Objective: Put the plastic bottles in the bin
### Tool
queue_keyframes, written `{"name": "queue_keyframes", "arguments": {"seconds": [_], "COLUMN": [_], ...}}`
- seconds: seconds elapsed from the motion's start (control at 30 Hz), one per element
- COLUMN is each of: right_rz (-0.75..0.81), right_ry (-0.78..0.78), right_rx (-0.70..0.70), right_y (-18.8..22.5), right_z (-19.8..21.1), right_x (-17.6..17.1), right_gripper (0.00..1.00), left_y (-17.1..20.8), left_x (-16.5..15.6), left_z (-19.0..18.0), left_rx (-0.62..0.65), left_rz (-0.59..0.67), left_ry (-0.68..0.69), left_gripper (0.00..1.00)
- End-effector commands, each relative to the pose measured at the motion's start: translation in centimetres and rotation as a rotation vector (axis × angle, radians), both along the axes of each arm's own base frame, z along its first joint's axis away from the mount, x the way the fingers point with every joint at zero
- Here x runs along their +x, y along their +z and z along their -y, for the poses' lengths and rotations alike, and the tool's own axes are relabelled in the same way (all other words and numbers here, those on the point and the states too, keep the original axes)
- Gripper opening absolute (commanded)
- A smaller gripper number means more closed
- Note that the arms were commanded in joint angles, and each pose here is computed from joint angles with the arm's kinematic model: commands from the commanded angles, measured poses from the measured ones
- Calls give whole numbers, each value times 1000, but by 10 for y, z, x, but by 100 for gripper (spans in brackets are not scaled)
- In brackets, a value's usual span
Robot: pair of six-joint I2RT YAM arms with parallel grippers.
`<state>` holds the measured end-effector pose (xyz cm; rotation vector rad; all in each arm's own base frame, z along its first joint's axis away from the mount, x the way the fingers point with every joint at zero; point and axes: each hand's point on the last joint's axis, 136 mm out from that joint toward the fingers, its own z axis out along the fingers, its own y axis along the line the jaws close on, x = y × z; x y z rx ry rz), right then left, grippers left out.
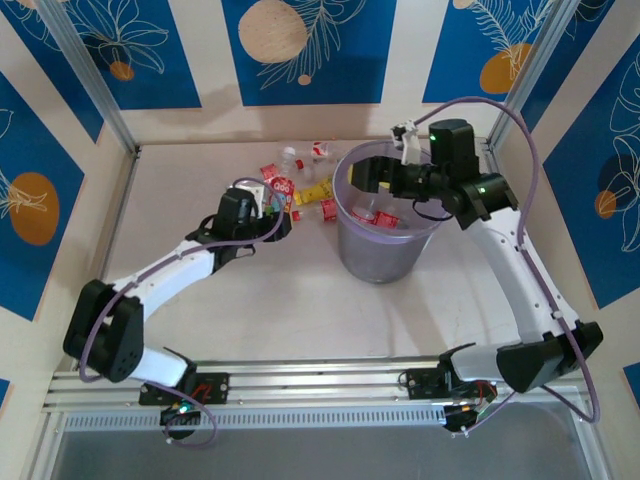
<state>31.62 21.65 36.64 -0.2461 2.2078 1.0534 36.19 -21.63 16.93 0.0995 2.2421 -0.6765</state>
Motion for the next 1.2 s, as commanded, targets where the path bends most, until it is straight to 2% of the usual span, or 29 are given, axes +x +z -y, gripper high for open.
{"name": "queue_keyframes", "arguments": {"seconds": [0.0, 0.23, 0.37, 0.73, 0.83, 0.93, 1.17], "right_rz": [41, 59, 51, -7, -21, -32, -22], "right_ry": [53, 134, 156, 205, 211, 214, 211], "right_rx": [35, 2, -14, -18, -19, -24, -35], "right_y": [17, 18, 12, -15, -20, -24, -23], "right_z": [-30, -84, -104, -148, -154, -155, -154], "right_x": [5, 19, 30, 59, 61, 62, 60], "right_gripper": [91, 86, 88, 92, 87, 75, 59], "left_y": [45, 91, 108, 119, 117, 115, 110], "left_x": [-7, -31, -44, -57, -56, -56, -52], "left_z": [12, 15, 19, 30, 30, 29, 27], "left_rx": [-116, -211, -251, -260, -252, -246, -228], "left_rz": [126, 251, 305, 342, 338, 334, 324], "left_ry": [-69, -143, -194, -279, -274, -267, -246], "left_gripper": [0, 0, 0, 0, 0, 0, 0]}}
